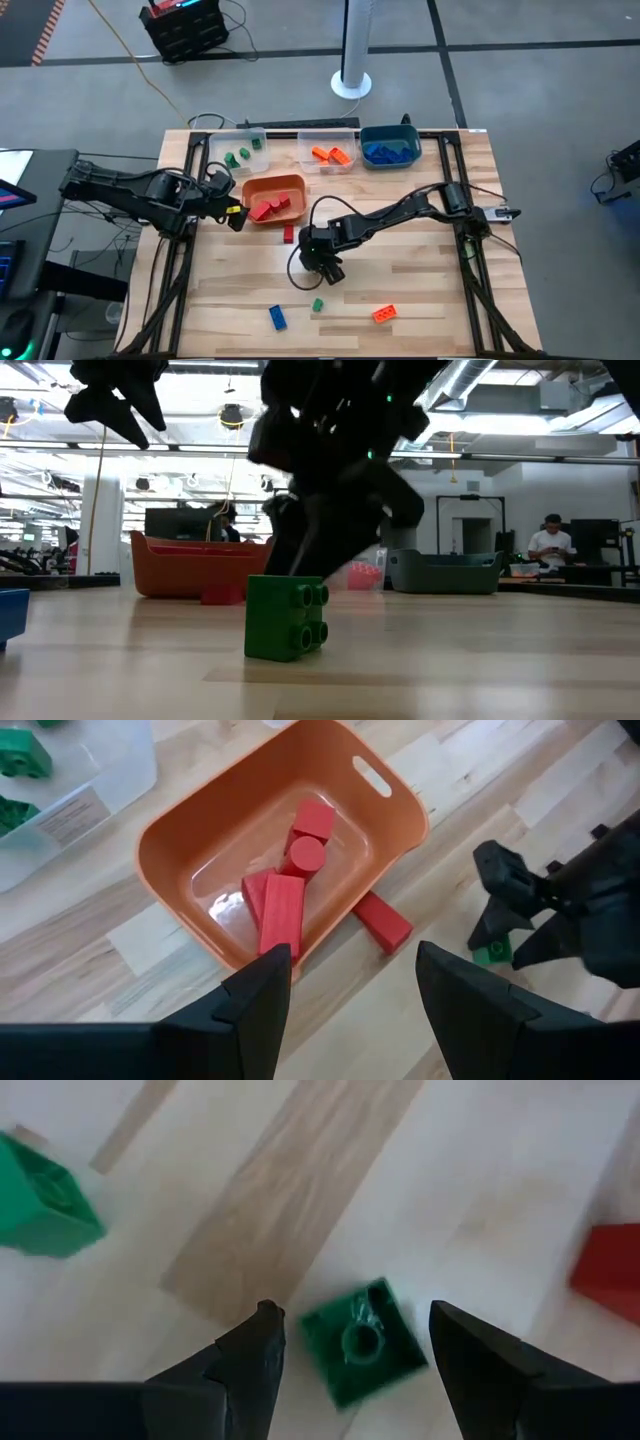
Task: Sort blocks
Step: Put the green game piece into the left transparent bin
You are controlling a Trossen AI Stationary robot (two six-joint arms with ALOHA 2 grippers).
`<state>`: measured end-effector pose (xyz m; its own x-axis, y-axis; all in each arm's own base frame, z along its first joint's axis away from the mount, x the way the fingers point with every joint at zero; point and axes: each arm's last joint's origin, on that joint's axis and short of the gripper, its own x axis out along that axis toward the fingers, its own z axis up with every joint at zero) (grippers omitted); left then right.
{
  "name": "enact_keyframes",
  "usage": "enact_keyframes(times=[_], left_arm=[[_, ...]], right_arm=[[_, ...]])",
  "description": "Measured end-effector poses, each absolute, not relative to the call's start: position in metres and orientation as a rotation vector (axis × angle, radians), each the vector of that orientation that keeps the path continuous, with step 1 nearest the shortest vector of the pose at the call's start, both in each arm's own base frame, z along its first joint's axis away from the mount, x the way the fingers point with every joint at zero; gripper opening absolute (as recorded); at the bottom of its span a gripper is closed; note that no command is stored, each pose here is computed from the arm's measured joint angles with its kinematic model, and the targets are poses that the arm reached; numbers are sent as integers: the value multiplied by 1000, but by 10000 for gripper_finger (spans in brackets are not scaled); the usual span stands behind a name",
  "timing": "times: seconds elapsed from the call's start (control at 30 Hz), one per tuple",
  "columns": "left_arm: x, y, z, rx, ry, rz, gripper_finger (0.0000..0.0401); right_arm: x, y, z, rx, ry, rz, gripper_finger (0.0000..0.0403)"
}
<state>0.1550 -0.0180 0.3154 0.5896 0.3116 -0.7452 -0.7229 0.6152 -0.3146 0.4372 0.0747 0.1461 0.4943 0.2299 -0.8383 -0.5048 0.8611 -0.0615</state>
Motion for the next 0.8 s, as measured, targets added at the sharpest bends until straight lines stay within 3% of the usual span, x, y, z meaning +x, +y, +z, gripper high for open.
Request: enact_keyframes(times=[0.27, 0.53, 0.7, 0.8], left_arm=[[155, -19, 315, -668, 724, 638, 210], [155, -20, 314, -679, 748, 607, 210], [155, -22, 314, -642, 803, 527, 210], [155, -22, 314, -625, 809, 515, 210]], right_arm=[[437, 76, 133, -291, 999, 453, 237], [436, 69, 136, -234, 1044, 395, 126], [433, 60, 155, -206, 1170, 374, 108], [433, 47, 186, -198, 1114, 326, 108]])
